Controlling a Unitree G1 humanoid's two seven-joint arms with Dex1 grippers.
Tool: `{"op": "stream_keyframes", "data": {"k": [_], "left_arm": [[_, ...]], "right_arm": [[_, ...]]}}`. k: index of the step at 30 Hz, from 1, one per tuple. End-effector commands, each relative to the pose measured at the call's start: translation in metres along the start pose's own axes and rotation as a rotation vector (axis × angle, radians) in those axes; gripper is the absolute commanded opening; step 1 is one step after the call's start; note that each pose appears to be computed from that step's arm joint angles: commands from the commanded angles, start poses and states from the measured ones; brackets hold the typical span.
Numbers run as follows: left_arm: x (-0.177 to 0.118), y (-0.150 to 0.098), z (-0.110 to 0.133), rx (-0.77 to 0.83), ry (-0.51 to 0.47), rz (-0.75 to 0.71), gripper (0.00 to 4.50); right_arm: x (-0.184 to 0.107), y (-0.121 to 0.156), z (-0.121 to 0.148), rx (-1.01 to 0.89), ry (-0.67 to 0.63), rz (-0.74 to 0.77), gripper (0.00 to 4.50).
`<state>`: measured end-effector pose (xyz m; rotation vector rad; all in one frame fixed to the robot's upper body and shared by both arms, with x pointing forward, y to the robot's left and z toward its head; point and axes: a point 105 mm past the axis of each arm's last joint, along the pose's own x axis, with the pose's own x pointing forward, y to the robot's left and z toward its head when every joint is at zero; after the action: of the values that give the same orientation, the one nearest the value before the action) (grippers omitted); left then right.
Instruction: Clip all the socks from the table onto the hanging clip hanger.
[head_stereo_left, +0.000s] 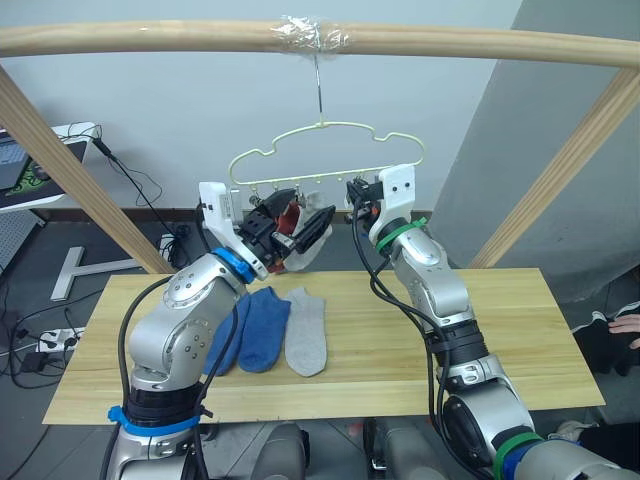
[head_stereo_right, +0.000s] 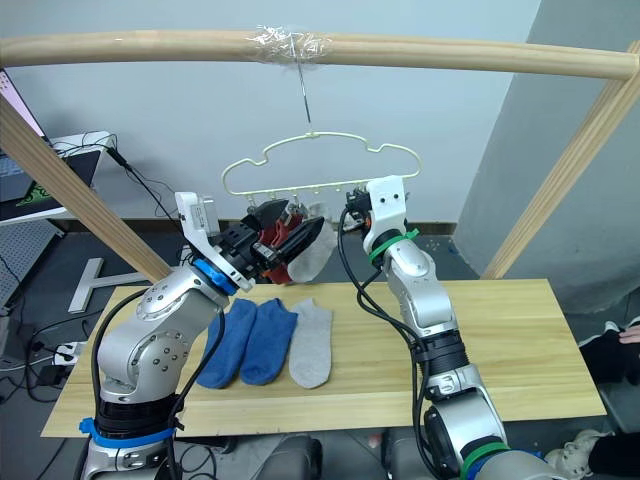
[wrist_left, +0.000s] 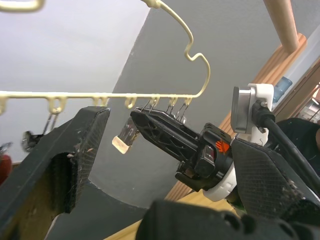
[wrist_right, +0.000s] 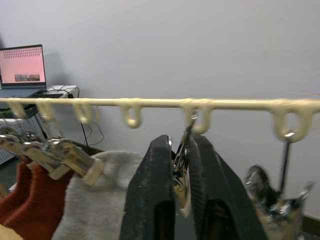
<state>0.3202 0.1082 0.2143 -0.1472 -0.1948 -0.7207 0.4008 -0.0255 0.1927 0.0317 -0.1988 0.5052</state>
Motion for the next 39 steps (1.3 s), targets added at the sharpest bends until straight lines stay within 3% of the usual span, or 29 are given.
{"op": "stream_keyframes", "data": {"k": [1,6,13,18,21,24,30,33,36,39], "left_arm": [[0.001,-0.008,0.013,0.031,-0.053,-0.027,4.5],[0.0,-0.008,0.009,0.024,-0.041,-0.025,4.5],[-0.014,0.0,-0.033,0.053,0.102,0.013,4.5],[-0.042,0.027,-0.107,0.141,0.355,0.147,4.5],[-0.049,0.029,-0.138,0.13,0.431,0.156,4.5],[-0.047,0.029,-0.165,0.113,0.47,0.142,4.5],[-0.043,0.03,-0.188,0.136,0.519,0.12,4.5],[-0.051,0.024,-0.216,0.253,0.659,0.023,4.5],[-0.056,0.022,-0.229,0.279,0.716,-0.025,4.5],[-0.061,0.017,-0.237,0.252,0.758,-0.074,3.93]], "right_arm": [[0.003,0.003,0.018,-0.01,-0.059,0.011,0.02],[0.001,0.001,0.017,-0.013,-0.054,0.012,0.02],[-0.003,-0.006,0.013,-0.026,-0.029,0.015,0.02],[-0.009,-0.011,0.009,-0.036,-0.005,0.02,0.02],[-0.01,-0.011,0.007,-0.037,0.003,0.016,0.02],[-0.012,-0.011,0.005,-0.034,0.012,0.015,0.02],[-0.013,-0.01,0.006,-0.036,0.016,0.013,0.02],[-0.014,-0.012,0.006,-0.041,0.02,0.006,0.02],[-0.015,-0.013,0.007,-0.042,0.022,0.001,0.02],[-0.016,-0.015,0.007,-0.041,0.024,-0.007,0.0]]}}
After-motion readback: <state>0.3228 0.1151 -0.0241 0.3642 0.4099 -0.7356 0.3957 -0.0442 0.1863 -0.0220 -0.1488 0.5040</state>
